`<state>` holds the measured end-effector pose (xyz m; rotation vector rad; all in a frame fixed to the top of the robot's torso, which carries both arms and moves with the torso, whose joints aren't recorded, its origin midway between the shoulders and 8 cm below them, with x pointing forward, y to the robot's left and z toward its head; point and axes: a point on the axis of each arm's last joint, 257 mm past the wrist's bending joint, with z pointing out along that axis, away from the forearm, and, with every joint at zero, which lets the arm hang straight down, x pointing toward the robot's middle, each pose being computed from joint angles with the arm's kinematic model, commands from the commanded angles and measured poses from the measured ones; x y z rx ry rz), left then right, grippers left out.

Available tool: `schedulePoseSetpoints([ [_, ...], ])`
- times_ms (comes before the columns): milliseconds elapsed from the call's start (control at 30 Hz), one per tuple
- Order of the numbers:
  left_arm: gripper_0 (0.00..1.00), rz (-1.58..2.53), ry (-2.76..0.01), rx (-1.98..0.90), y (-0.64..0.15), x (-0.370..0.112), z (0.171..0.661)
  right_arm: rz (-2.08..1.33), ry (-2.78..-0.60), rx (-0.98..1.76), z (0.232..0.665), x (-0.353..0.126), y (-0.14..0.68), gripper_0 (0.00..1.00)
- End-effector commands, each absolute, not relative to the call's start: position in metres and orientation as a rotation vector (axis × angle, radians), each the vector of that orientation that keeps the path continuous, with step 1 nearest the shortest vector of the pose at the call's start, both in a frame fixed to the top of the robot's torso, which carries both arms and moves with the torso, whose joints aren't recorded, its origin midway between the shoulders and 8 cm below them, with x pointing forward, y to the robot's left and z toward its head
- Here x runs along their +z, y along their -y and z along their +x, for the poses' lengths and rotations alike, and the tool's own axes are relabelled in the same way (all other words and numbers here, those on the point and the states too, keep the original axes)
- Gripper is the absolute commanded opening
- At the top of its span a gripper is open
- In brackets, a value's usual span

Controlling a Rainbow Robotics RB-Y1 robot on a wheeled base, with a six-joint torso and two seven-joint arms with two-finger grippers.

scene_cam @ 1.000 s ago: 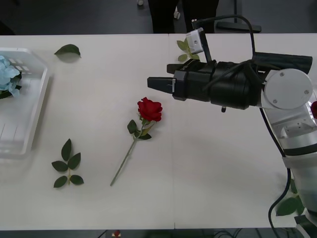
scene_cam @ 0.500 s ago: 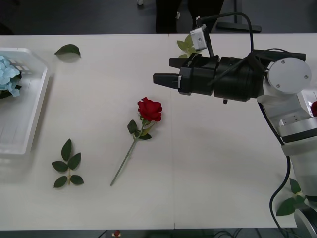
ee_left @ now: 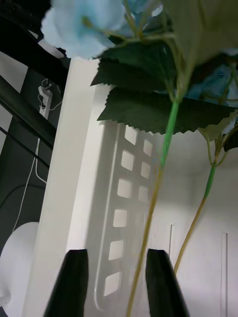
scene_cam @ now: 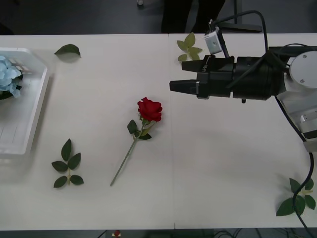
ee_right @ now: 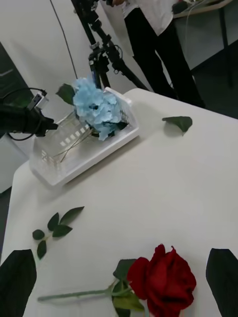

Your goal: Place the red flowers into the right box and the blue flowers into the left box. If a person shows an open palm, hand one flower to the person first, then continue sorting.

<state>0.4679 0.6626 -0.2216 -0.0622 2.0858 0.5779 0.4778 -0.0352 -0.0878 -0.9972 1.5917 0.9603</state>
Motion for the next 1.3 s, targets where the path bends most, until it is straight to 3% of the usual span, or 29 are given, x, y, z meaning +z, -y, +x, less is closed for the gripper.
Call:
schedulePoseSetpoints([
  [33,0.64,-0.074,-2.037,0.601,-0.675,-0.191,0.471,-1.088,-1.525,0.897,0.476,-0.067,0.043,1.00],
  [167,0.75,-0.054,-2.070,0.556,-0.663,-0.189,0.472,-1.128,-1.531,0.873,0.474,-0.073,0.050,1.00],
  [333,0.77,0.022,-2.163,0.469,-0.630,-0.160,0.464,-1.162,-1.534,0.839,0.473,-0.077,0.057,1.00],
  [733,0.84,0.369,-2.103,-0.068,-0.422,-0.098,0.481,-1.206,-1.518,0.786,0.475,-0.081,0.063,1.00],
  [967,0.89,0.529,-2.050,-0.187,-0.291,-0.115,0.484,-1.214,-1.509,0.779,0.475,-0.082,0.063,1.00],
  [1300,1.00,0.791,-2.029,-0.182,-0.154,-0.192,0.470,-1.216,-1.510,0.773,0.476,-0.083,0.064,1.00],
])
